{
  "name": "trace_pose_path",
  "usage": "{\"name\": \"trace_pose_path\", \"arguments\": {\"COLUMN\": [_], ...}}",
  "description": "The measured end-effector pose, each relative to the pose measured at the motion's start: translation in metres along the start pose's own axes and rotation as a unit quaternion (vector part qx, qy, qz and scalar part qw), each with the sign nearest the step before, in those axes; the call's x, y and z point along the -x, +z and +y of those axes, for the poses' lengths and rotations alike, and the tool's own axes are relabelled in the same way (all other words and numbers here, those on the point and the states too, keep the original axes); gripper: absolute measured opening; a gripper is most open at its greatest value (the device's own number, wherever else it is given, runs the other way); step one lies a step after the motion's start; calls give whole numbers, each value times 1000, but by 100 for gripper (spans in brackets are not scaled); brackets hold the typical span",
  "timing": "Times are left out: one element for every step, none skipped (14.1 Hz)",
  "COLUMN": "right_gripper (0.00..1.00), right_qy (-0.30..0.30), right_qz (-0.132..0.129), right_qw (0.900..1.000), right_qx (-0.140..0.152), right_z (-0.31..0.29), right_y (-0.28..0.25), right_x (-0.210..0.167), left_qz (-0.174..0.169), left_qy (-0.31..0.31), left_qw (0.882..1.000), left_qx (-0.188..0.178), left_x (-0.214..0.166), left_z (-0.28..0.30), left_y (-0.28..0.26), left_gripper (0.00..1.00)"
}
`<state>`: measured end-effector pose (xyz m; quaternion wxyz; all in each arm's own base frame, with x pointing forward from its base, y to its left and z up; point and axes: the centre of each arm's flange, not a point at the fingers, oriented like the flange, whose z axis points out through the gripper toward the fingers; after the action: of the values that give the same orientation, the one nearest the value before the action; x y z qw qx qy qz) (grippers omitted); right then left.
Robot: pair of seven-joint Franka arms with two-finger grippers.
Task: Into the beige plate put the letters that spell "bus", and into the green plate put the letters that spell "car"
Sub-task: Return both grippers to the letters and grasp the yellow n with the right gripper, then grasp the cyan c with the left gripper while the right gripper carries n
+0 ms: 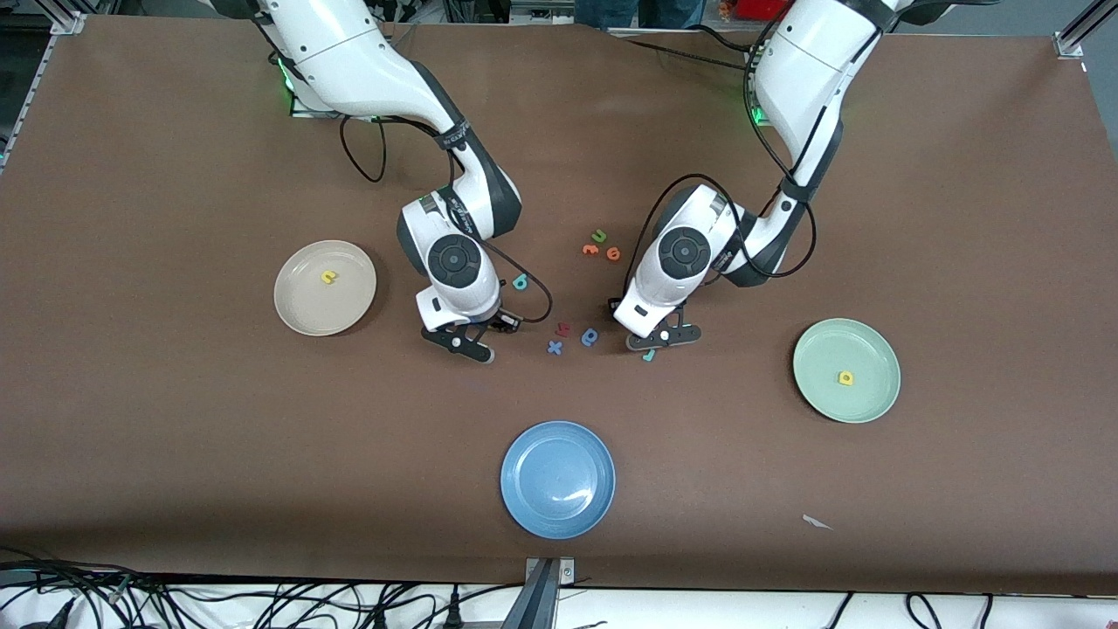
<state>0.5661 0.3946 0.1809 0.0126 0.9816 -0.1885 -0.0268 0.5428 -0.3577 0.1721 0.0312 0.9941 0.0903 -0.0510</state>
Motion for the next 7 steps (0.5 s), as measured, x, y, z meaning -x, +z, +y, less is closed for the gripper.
{"name": "trace_pose_path", "arguments": {"right_gripper": [41, 32, 23, 22, 22, 22, 22], "right_qy": [0, 0, 0, 1, 3, 6, 6], "right_qz": [0, 0, 0, 0, -1, -2, -4], "right_qw": [1000, 1000, 1000, 1000, 1000, 1000, 1000], "right_qx": [1, 1, 1, 1, 5, 12, 22], "right_z": [0, 0, 0, 1, 3, 7, 15], "right_y": [1, 1, 1, 0, -2, -8, -19], "right_x": [0, 0, -1, -1, -4, -10, -19], "left_qz": [1, 1, 1, 2, 2, 2, 3], "left_qy": [0, 1, 1, 1, 0, 0, 0], "left_qw": [1000, 1000, 1000, 1000, 1000, 1000, 1000], "left_qx": [0, -1, -1, -1, -1, -1, -1], "left_x": [0, 0, -1, -1, -1, -1, -1], "left_z": [0, 0, 0, -1, -1, -1, -1], "left_y": [0, 0, 0, 0, -1, -1, -1], "left_gripper": [51, 51, 48, 48, 44, 42, 38]}}
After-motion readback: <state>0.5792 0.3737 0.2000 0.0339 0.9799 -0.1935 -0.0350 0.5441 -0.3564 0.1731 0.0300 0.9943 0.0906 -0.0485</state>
